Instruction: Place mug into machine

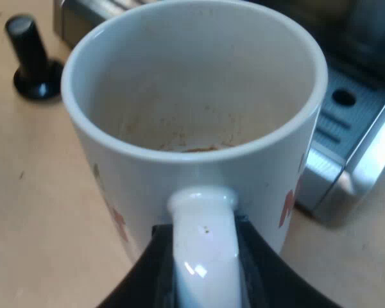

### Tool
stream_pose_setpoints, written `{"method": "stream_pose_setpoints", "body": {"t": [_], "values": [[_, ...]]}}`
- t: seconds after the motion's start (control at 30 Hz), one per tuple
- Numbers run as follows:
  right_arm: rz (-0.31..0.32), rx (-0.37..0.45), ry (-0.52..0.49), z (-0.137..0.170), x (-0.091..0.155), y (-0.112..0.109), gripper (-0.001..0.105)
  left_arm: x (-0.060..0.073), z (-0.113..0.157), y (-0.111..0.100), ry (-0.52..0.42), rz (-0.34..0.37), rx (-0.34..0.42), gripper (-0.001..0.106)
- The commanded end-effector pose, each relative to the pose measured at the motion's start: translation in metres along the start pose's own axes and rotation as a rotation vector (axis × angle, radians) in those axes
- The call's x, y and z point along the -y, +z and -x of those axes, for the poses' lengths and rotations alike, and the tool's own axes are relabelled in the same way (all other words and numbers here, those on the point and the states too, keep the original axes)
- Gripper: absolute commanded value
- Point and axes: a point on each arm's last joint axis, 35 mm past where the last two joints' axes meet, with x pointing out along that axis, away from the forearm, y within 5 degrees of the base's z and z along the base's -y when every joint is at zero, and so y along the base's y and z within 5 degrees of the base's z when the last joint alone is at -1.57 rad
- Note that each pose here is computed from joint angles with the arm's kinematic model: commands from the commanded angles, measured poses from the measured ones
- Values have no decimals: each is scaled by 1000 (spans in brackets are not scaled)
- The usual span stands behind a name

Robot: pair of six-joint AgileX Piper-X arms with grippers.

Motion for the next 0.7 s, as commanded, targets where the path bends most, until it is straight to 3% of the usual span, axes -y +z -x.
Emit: {"method": "stream_pose_setpoints", "body": {"t": [0.03, 0.1, 0.13, 0.23, 0.47, 0.7], "values": [[-11, 107, -60, -3, 6, 20, 0, -3, -5, -5, 17, -2, -9, 79], [-28, 118, -62, -12, 6, 24, 0, -3, -6, -6, 18, 0, -13, 79], [-80, 127, -58, -26, 5, 28, 0, -5, -9, -9, 20, 4, -24, 79], [-126, 135, -58, -44, 3, 32, 0, -6, -11, -9, 29, -1, -8, 79], [-121, 146, -6, -83, -6, 35, 0, -6, -12, 0, 25, -31, 80, 79], [-114, 201, -6, -110, -17, 39, 0, -5, -12, 1, 24, -33, 88, 79]]}}
